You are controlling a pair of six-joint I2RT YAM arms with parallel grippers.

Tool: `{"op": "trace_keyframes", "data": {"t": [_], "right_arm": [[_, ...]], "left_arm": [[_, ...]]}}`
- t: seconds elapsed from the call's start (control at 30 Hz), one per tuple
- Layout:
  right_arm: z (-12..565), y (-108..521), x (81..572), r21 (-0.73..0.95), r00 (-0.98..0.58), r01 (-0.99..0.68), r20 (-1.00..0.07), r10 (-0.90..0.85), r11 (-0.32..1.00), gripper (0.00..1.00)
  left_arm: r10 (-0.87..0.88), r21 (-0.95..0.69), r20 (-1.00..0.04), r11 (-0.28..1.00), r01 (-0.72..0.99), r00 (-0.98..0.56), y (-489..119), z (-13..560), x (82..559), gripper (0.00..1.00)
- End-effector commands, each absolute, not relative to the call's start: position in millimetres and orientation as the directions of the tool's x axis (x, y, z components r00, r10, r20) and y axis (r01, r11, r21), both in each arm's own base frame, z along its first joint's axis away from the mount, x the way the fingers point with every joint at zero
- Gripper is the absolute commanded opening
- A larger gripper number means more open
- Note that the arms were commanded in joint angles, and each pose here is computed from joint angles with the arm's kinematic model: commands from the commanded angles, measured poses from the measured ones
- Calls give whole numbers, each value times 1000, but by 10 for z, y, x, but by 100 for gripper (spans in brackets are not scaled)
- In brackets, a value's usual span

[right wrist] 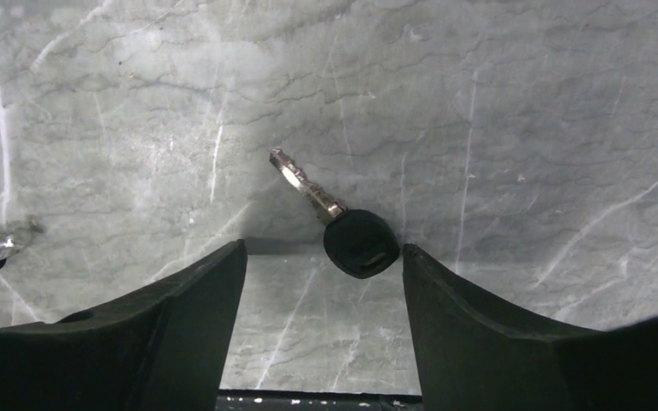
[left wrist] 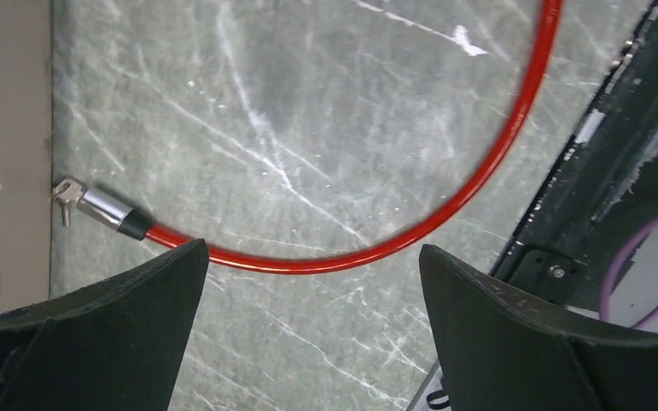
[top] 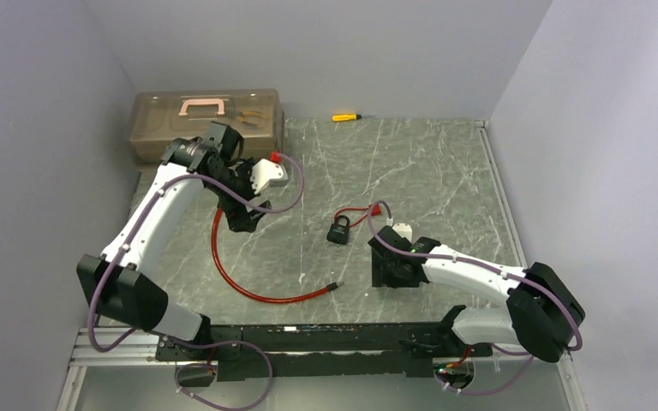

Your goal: Unlock with the key

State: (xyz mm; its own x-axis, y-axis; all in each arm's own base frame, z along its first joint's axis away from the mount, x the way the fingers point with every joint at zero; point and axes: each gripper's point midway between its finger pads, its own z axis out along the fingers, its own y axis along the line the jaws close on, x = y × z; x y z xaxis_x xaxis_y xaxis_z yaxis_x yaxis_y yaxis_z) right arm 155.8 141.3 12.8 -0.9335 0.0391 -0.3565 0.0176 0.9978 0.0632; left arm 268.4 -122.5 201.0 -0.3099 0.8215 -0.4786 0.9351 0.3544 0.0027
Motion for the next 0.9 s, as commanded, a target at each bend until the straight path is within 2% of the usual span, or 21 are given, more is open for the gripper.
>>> {"op": "trace_keyframes", "data": {"t": [0.0,0.33,0.43,0.57,0.7,0.87], "right_arm": [[156,1430,1652,51,-919,43,-390,59,998,66],[66,1604,1588,49,-929,-30,-369,-10,998,39],[45,1628,1569,43,-930,-41,-366,-23,998,34],[42,1628,1595,25,-927,-49,-373,-36,998,35],[36,1611,1628,-4,-926,-55,-374,-53,998,46],[15,1630,1641,-6,-926,-64,-373,-62,998,45]], "left_arm": [[819,-17,-520,272,962,-241,-1363,2140,2342,99],[773,-23,-587,281,959,-241,-1499,2272,2313,98],[766,-15,-601,273,962,-227,-1518,2302,2303,97],[759,-25,-612,264,964,-224,-1546,2323,2277,96],[751,-32,-622,260,965,-224,-1573,2340,2255,96],[747,-22,-631,255,967,-211,-1591,2359,2240,96]]}}
